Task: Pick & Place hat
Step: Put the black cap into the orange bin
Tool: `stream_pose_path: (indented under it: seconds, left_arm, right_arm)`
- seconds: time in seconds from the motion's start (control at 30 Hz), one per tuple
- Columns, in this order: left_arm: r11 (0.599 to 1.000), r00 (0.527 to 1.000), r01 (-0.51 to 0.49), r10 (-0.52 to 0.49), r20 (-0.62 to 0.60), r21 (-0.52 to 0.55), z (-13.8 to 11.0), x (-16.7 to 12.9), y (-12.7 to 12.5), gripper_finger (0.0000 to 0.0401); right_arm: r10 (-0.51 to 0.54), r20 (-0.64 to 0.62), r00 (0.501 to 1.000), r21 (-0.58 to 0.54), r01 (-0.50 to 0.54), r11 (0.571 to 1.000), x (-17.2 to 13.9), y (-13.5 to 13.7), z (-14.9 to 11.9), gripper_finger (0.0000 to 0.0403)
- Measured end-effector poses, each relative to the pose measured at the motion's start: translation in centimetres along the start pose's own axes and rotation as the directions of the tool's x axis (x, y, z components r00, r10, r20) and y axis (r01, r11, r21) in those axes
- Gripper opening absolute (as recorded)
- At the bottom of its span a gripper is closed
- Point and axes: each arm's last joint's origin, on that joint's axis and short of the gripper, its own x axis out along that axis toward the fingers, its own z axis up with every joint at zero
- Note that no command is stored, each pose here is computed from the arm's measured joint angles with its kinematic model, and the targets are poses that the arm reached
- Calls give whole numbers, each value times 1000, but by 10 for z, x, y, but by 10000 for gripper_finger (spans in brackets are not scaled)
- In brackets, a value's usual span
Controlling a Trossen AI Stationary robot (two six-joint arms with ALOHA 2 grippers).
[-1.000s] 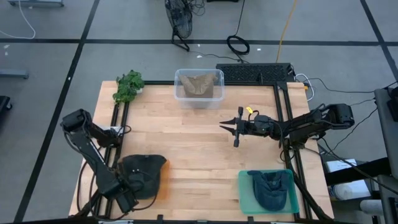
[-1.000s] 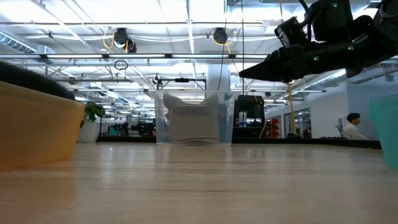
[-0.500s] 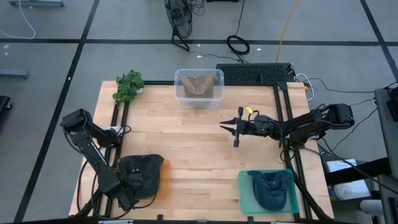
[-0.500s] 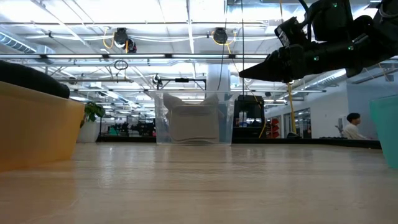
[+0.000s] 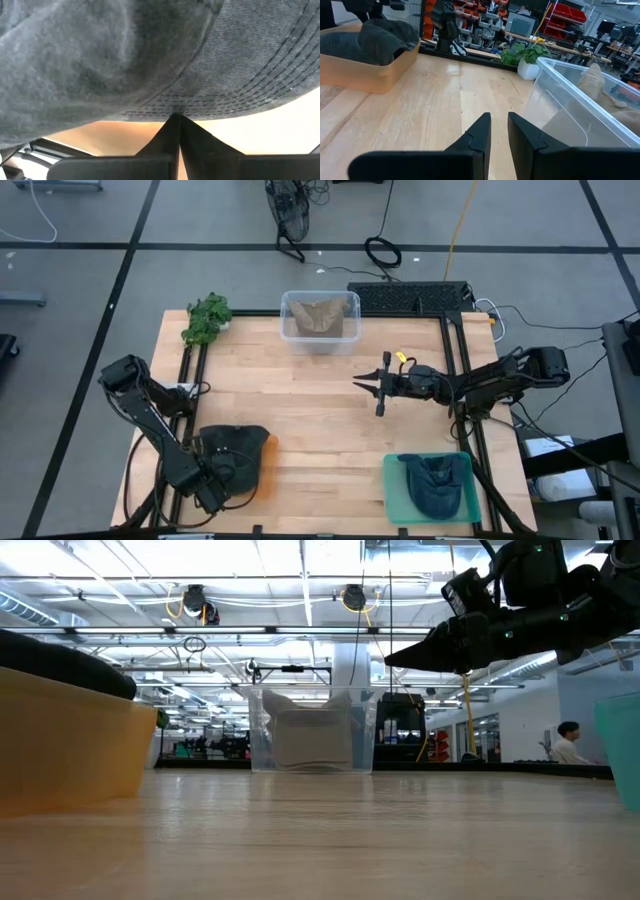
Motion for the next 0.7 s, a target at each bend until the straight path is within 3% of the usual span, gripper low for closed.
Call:
stream_pose_path:
  seconds: [0.5,0.7]
  left_arm:
    - [998,990,58,-62,-127,-38,10,-3,5,4]
    - [998,997,64,-65,-50,-14,13,-18,1,4]
  right_arm:
    - [-1,7,1000,6,1,1000,0,0,1,43]
    - [3,80,997,58,-8,998,0,-1,7,43]
